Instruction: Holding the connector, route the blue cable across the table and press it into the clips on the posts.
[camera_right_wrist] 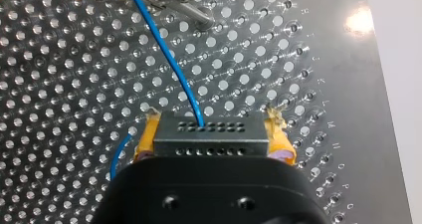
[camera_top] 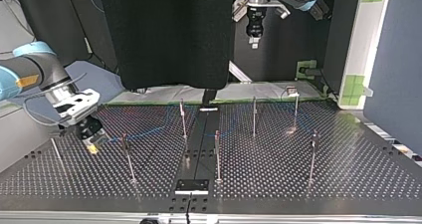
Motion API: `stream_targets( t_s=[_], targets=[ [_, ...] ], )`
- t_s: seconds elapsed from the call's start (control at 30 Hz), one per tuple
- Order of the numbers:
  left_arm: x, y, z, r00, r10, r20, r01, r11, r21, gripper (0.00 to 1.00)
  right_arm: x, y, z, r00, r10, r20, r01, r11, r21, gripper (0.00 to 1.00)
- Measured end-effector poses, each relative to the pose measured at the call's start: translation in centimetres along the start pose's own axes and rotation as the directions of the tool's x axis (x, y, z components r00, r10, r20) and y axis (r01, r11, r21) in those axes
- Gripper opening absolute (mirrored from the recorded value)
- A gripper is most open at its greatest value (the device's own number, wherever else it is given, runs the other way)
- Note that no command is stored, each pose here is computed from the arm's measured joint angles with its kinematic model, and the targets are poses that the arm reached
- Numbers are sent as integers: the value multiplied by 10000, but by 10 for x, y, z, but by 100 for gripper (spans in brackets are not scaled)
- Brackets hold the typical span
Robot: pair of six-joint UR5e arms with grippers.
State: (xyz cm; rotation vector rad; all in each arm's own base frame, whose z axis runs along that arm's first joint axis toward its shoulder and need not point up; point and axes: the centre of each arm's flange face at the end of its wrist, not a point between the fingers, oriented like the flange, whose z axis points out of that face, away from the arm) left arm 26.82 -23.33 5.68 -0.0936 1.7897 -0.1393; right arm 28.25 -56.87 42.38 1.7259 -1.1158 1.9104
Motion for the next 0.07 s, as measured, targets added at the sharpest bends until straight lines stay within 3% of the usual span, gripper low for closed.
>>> stream_targets(
  t_s=[0.07],
  targets=[
    [0, 0, 0, 10000, 0, 0, 0, 10000, 0, 100, 0, 0, 0, 10000, 0, 0, 0, 10000, 0, 0]
  ],
)
